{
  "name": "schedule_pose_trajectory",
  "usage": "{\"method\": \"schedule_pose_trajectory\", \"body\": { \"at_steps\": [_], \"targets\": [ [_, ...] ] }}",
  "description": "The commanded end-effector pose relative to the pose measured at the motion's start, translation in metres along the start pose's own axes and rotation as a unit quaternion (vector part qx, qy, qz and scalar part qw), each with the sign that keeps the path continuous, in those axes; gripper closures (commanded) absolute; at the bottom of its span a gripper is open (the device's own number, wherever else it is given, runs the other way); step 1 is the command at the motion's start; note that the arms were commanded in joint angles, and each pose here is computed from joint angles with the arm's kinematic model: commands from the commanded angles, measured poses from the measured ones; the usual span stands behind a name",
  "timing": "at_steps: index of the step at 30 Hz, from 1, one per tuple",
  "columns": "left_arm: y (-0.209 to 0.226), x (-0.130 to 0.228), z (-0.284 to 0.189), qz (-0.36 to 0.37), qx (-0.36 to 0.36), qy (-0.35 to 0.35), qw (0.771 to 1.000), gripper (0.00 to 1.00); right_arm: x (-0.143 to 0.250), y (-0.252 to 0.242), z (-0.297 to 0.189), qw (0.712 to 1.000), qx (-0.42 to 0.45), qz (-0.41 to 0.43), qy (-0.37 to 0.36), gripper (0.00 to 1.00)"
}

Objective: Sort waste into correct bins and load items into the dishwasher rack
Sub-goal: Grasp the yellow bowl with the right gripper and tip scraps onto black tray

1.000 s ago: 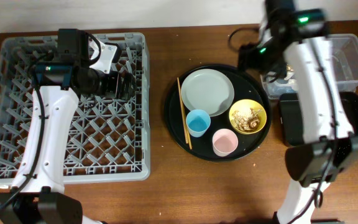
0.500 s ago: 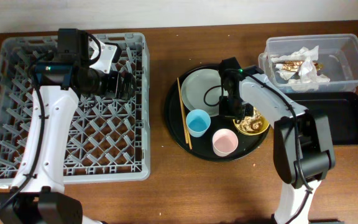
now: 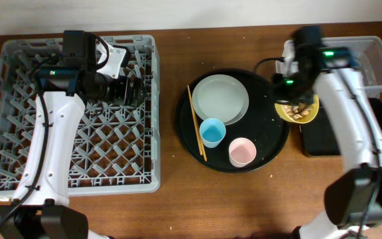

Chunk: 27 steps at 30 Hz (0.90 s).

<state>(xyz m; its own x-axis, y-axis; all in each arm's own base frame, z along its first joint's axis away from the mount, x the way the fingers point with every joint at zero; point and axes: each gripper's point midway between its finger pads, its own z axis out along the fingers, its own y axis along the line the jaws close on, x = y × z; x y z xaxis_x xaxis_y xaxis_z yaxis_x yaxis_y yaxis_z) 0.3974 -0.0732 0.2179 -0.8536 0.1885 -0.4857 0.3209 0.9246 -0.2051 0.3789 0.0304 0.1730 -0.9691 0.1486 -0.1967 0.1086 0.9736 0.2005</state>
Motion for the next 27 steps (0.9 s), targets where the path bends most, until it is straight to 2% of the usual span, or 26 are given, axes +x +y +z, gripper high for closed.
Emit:
{"method": "schedule_pose_trajectory", "body": {
  "at_steps": [1,3,5,8,11,15,17,21,27],
  "targets": [
    [-0.003,-0.006,-0.004,0.011,0.004,-0.009,1.000,0.01,-0.007,-0.017,-0.030,0.989,-0.144,-0.027,-0.035,0.96],
    [-0.003,-0.006,-0.004,0.010,0.004,-0.009,1.000,0.01,-0.007,-0.047,-0.029,0.964,-0.253,-0.011,-0.080,0.96],
    [-0.003,-0.006,-0.004,0.011,0.004,-0.009,1.000,0.01,-0.004,-0.070,-0.025,0.936,-0.327,0.012,-0.127,0.96],
    [-0.003,-0.006,-0.004,0.011,0.004,-0.009,1.000,0.01,0.005,-0.104,-0.011,0.907,-0.373,0.058,-0.185,0.96],
    [-0.003,-0.006,-0.004,0.010,0.004,-0.009,1.000,0.01,0.005,-0.113,-0.013,0.880,-0.407,0.047,-0.239,0.96],
    [-0.003,-0.006,-0.004,0.011,0.004,-0.009,1.000,0.01,-0.005,-0.106,-0.050,0.821,-0.483,0.017,-0.304,0.96],
    [-0.003,-0.006,-0.004,0.011,0.004,-0.009,1.000,0.01,-0.003,-0.119,-0.063,0.805,-0.496,0.032,-0.324,0.96],
    [-0.003,-0.006,-0.004,0.010,0.004,-0.009,1.000,0.01,0.004,-0.162,-0.074,0.801,-0.478,0.091,-0.350,0.96],
    [-0.003,-0.006,-0.004,0.010,0.004,-0.009,1.000,0.01,0.005,-0.163,-0.074,0.800,-0.479,0.096,-0.349,0.96]
  ]
}}
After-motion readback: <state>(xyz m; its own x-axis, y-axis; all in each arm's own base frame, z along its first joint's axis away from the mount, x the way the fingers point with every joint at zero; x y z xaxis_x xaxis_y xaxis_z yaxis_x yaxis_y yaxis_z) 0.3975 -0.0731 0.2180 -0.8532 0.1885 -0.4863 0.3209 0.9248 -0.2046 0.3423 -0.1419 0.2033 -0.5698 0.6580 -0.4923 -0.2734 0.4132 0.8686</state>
